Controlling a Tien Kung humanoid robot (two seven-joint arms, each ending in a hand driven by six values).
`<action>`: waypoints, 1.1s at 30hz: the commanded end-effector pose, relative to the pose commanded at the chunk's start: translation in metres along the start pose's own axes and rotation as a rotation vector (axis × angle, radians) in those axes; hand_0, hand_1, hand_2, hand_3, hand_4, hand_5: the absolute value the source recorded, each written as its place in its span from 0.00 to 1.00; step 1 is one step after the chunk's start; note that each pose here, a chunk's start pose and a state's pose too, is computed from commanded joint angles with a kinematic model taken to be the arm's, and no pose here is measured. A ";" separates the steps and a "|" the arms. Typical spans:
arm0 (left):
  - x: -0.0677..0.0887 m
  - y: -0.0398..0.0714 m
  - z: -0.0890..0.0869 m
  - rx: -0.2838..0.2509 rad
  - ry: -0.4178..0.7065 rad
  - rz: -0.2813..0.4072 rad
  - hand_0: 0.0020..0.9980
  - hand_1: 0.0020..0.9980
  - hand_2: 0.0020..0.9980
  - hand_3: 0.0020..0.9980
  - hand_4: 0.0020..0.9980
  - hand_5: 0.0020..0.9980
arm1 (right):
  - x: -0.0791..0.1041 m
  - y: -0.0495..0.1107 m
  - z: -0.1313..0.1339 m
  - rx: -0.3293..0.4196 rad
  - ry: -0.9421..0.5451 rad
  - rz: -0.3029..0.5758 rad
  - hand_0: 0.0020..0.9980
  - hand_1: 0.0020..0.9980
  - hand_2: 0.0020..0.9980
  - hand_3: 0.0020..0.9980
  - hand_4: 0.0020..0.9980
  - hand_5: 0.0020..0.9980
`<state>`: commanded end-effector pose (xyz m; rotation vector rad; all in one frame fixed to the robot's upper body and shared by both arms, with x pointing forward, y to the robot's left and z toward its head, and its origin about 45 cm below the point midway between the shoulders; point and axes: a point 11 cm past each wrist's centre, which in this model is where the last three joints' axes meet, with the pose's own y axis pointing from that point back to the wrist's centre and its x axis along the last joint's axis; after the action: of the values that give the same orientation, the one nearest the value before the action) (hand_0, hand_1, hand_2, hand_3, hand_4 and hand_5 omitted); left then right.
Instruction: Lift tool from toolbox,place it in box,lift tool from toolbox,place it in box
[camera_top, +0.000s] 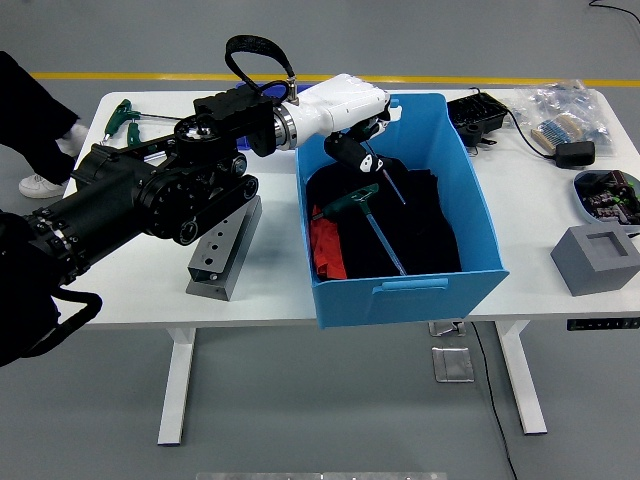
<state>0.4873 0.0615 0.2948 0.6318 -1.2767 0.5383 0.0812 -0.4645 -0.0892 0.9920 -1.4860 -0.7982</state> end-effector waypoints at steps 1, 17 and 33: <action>-0.002 0.000 -0.001 0.006 0.001 -0.018 0.23 0.11 0.18 0.32 0.77 0.28 | 0.000 0.000 -0.001 0.001 0.001 0.000 0.65 0.64 0.73 0.62 0.91 0.69; -0.017 0.004 -0.016 0.066 0.039 -0.108 0.50 0.54 0.63 0.63 0.90 0.43 | 0.002 0.000 -0.001 0.001 0.009 0.005 0.65 0.64 0.73 0.62 0.91 0.69; -0.018 0.007 0.000 0.027 0.202 -0.002 0.72 0.74 0.92 0.84 0.93 0.48 | -0.001 0.000 0.010 -0.017 -0.003 0.001 0.65 0.64 0.73 0.62 0.91 0.69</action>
<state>0.4786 0.0658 0.2785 0.5854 -1.0803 0.6029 0.0719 -0.4639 -0.0912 0.9775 -1.4797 -0.8112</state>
